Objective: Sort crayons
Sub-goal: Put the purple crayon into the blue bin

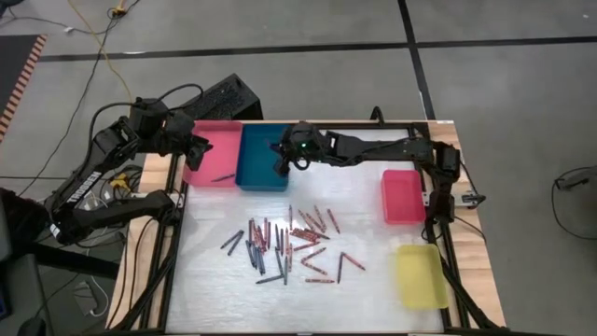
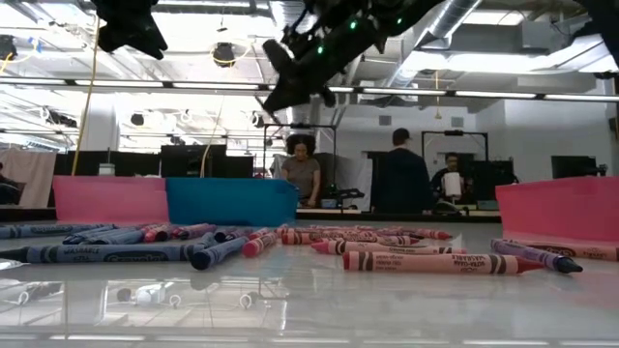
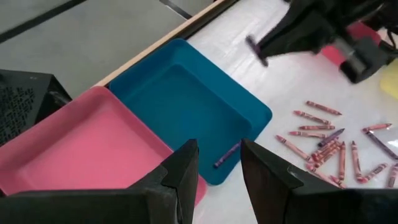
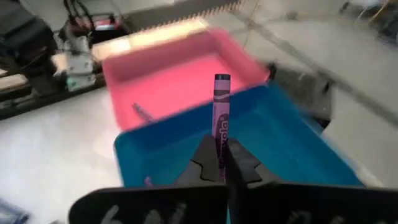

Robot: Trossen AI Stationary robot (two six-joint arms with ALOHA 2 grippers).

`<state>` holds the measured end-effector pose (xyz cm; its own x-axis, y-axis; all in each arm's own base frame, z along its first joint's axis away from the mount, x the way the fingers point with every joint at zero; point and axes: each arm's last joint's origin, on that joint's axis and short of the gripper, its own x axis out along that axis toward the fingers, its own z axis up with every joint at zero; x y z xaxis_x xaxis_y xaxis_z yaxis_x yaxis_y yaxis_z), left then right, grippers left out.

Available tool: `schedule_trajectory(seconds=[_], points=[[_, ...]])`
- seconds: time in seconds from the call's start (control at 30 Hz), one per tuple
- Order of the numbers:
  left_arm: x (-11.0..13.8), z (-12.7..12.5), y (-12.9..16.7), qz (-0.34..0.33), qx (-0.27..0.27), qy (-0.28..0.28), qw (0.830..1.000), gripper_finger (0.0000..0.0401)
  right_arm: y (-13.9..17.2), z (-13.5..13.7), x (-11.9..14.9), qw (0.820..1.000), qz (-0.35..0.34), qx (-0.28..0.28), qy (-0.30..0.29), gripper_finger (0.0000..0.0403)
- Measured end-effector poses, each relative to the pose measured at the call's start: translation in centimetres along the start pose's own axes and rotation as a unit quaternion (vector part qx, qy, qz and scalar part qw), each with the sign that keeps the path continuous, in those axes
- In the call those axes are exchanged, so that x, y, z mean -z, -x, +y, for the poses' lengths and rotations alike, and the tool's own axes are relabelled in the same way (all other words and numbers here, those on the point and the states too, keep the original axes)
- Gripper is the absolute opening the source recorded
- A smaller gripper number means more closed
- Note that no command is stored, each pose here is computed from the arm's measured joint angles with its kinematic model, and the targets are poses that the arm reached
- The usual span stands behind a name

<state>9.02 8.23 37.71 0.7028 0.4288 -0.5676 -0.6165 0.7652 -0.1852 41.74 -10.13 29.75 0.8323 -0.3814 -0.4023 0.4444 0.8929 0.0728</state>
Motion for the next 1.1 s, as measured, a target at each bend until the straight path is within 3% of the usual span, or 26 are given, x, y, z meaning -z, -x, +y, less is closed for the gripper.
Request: schedule_trajectory(seconds=[0.27,0.53,0.87,1.1], points=[[-0.1,0.0,-0.3,0.003,0.013,-0.012,1.0,0.011,-4.1,0.8,0.2,0.999,0.033,0.0,0.01,0.0003],[0.2,-0.2,-0.4,-0.068,0.069,-0.062,0.993,0.011,-7.8,1.4,-0.5,0.994,0.094,-0.003,0.052,0.0003],[3.7,-0.1,1.1,-0.174,0.057,-0.082,0.98,0.011,-9.2,1.3,0.7,0.985,0.158,-0.005,0.064,0.0003],[6.8,0.4,0.0,-0.201,0.066,-0.051,0.976,0.011,-9.4,0.5,1.4,0.982,0.179,-0.009,0.06,0.0003]])
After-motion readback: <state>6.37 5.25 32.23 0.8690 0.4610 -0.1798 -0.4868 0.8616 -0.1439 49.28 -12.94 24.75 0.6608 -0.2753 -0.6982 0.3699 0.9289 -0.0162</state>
